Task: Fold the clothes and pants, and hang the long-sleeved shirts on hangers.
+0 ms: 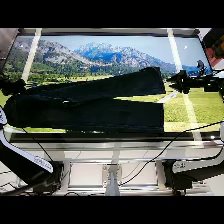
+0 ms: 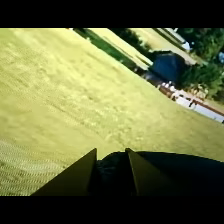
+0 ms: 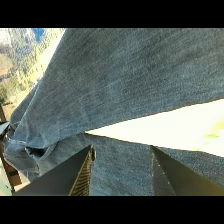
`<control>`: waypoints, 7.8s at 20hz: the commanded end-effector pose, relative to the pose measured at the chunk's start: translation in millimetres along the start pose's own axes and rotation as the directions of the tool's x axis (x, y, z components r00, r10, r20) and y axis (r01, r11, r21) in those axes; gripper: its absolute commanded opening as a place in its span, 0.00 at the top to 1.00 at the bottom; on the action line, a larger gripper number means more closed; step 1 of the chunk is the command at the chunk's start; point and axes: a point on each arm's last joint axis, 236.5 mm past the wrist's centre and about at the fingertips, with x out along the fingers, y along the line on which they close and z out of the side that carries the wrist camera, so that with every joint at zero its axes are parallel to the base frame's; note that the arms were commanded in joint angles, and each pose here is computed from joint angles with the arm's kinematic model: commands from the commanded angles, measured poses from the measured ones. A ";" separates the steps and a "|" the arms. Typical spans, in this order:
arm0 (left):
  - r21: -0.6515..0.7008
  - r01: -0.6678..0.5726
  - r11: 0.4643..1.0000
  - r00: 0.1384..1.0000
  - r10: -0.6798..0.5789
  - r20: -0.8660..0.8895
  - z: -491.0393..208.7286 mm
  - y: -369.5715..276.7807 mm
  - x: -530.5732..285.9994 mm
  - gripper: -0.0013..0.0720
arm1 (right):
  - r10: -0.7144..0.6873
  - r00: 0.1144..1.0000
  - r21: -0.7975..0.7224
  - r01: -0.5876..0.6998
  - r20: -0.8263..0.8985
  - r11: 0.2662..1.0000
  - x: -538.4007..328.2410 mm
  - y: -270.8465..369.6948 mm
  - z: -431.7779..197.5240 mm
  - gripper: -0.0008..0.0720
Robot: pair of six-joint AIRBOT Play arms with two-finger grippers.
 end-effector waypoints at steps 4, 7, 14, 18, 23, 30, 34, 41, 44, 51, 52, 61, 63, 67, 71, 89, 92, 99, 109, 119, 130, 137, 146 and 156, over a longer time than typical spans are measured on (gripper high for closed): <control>0.224 -0.074 0.972 0.996 0.081 -0.024 -4.2 -18.5 1.7 0.93 | -0.002 1.000 0.000 0.002 0.007 1.000 -0.2 -0.3 1.7 0.46; 0.269 -0.110 0.957 0.992 0.087 0.095 27.3 -36.1 -19.5 0.93 | -0.006 1.000 -0.009 0.006 0.008 1.000 -0.3 -1.3 1.9 0.46; 0.281 -0.194 0.940 0.831 0.005 0.556 135.0 -89.9 -162.4 0.93 | -0.106 0.994 -0.039 0.105 -0.007 0.994 -1.5 -25.0 -1.7 0.46; 0.258 -0.218 0.941 0.751 -0.007 0.660 158.4 -90.9 -191.0 0.93 | -0.123 0.992 -0.045 0.122 -0.005 0.991 -2.0 -29.0 -1.1 0.46; 0.235 -0.188 0.954 0.782 0.001 0.623 154.8 -85.9 -146.0 0.93 | -0.242 0.970 -0.087 0.242 0.012 0.966 -5.8 -56.4 2.6 0.46; 0.271 -0.172 0.947 0.798 -0.027 0.602 149.2 -107.9 -124.7 0.93 | -0.272 0.941 0.003 0.277 0.201 0.961 3.8 -70.4 51.2 0.61; 0.279 -0.171 0.945 0.788 -0.039 0.614 151.6 -115.9 -126.9 0.93 | -0.225 0.969 0.107 0.213 0.107 0.971 44.2 -91.9 39.3 0.36; 0.292 -0.167 0.942 0.783 -0.053 0.620 151.9 -126.3 -127.9 0.93 | -0.248 0.968 0.127 0.242 0.031 0.962 92.4 -111.4 22.6 0.37; 0.299 -0.164 0.940 0.783 -0.060 0.619 151.0 -131.5 -127.6 0.93 | -0.253 0.967 0.100 0.249 0.034 0.963 101.5 -104.0 21.0 0.37; 0.301 -0.166 0.939 0.764 -0.071 0.642 156.1 -137.0 -132.0 0.93 | -0.233 0.968 0.068 0.240 -0.090 0.968 112.6 -89.7 -11.8 0.69; 0.299 -0.168 0.939 0.753 -0.073 0.654 158.9 -137.6 -134.5 0.93 | -0.232 0.968 0.068 0.239 -0.093 0.969 112.5 -89.3 -12.6 0.81; 0.279 -0.188 0.942 0.646 -0.096 0.757 183.7 -142.7 -150.5 0.93 | -0.371 0.889 -0.076 0.364 -0.269 0.928 84.1 -111.9 -55.2 0.95; 0.280 -0.187 0.941 0.650 -0.095 0.754 183.2 -142.4 -144.0 0.93 | -0.389 0.883 -0.101 0.376 -0.263 0.921 75.0 -107.9 -55.1 0.95; 0.279 -0.188 0.942 0.643 -0.097 0.760 184.6 -142.7 -143.7 0.94 | -0.388 0.915 -0.143 0.372 -0.107 0.917 53.6 -79.9 -30.1 0.95; 0.280 -0.187 0.942 0.644 -0.098 0.758 184.2 -143.4 -142.6 0.94 | -0.386 0.922 -0.132 0.378 -0.037 0.916 39.7 -74.8 -48.1 0.95; 0.277 -0.192 0.941 0.604 -0.109 0.789 191.2 -148.0 -150.7 0.02 | -0.342 0.940 0.033 0.342 -0.008 0.939 65.5 -103.5 -84.6 0.95; 0.274 -0.194 0.942 0.587 -0.112 0.802 194.0 -149.0 -160.9 0.01 | -0.332 0.943 0.043 0.332 -0.007 0.942 66.4 -101.1 -84.2 0.95; 0.277 -0.214 0.937 0.720 -0.040 0.693 158.7 -121.3 -222.5 0.25 | -0.325 0.945 0.043 0.326 -0.024 0.944 66.4 -98.7 -87.7 0.95; 0.019 -0.171 0.985 0.901 0.149 0.407 41.4 34.0 -268.5 0.25 | -0.261 0.965 -0.174 0.255 -0.015 0.951 37.1 -38.7 -65.9 0.54; -0.488 0.183 0.853 0.916 0.032 0.399 -75.7 84.4 -159.9 0.03 | -0.225 0.971 -0.251 0.238 0.081 0.938 3.1 3.4 -59.1 0.55; -0.549 0.213 0.808 0.933 -0.001 0.361 -67.5 76.2 -65.2 0.03 | -0.206 0.972 -0.258 0.229 0.111 0.939 -6.3 16.0 -58.6 0.55; -0.502 0.207 0.840 0.922 0.003 0.386 -44.9 54.3 -45.4 0.25 | -0.207 0.973 -0.235 0.226 0.105 0.945 -6.0 15.9 -60.1 0.55; -0.522 0.211 0.826 0.927 0.001 0.376 -46.5 52.0 -37.4 0.93 | -0.187 0.978 -0.228 0.203 0.091 0.952 -4.8 20.6 -63.4 0.55; -0.426 0.061 0.903 0.938 0.094 0.334 -61.1 79.0 -118.3 0.94 | -0.185 0.981 -0.227 0.194 0.062 0.954 -4.3 21.0 -70.3 0.55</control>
